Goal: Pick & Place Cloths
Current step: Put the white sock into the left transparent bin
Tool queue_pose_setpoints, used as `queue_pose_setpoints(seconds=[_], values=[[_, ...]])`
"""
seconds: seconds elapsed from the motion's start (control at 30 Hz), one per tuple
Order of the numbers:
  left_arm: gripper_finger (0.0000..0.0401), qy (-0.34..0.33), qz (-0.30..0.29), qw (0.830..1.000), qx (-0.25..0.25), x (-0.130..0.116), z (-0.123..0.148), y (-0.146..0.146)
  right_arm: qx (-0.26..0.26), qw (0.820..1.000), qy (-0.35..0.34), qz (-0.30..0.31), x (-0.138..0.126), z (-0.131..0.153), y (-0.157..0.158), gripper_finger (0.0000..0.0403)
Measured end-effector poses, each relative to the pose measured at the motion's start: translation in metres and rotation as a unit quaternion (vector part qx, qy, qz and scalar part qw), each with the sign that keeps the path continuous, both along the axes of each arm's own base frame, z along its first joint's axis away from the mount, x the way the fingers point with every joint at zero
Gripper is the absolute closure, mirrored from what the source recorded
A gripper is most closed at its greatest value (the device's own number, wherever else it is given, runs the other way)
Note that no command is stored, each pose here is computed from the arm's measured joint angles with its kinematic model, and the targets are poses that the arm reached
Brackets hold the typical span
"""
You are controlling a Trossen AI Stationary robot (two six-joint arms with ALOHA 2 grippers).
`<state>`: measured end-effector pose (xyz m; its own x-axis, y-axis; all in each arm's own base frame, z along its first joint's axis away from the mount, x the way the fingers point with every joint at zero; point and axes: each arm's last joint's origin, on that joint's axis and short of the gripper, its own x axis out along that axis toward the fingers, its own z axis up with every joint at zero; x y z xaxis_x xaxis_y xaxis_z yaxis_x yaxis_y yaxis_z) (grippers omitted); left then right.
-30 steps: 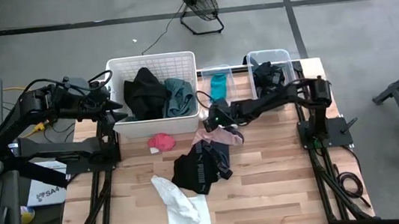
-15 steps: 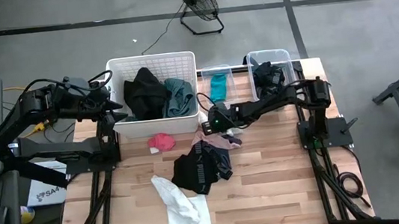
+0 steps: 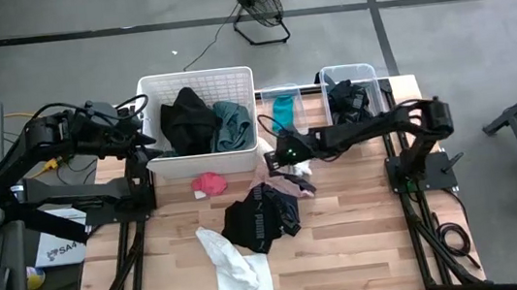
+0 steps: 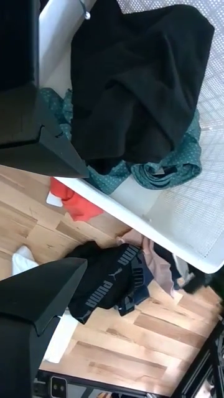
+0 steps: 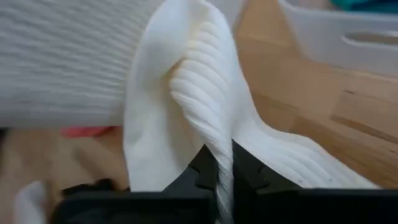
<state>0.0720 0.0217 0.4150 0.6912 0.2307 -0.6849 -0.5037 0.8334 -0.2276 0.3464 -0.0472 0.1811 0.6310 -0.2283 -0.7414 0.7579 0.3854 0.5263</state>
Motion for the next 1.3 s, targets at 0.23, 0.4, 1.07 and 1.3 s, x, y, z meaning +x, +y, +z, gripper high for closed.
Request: queue_pose_setpoints(seconds=[0.23, 0.4, 1.07, 1.3], values=[[0.0185, 0.001, 0.000, 1.000, 0.000, 0.000, 0.000, 0.000, -0.040, 0.998, -0.037, 0.007, -0.018, 0.044, 0.006, 0.0397], [0.0185, 0.000, -0.001, 1.000, -0.001, 0.000, 0.000, 0.000, -0.082, 0.995, -0.056, -0.014, -0.031, 0.067, 0.005, 0.0397], [0.0185, -0.011, -0.014, 0.999, 0.051, -0.003, -0.012, 0.000, -0.126, 0.975, -0.166, -0.079, -0.060, 0.122, -0.018, 0.0398], [0.0185, -0.014, -0.023, 0.999, 0.044, -0.002, -0.050, 0.000, -0.143, 0.968, -0.176, -0.106, -0.067, 0.129, -0.034, 0.0398]])
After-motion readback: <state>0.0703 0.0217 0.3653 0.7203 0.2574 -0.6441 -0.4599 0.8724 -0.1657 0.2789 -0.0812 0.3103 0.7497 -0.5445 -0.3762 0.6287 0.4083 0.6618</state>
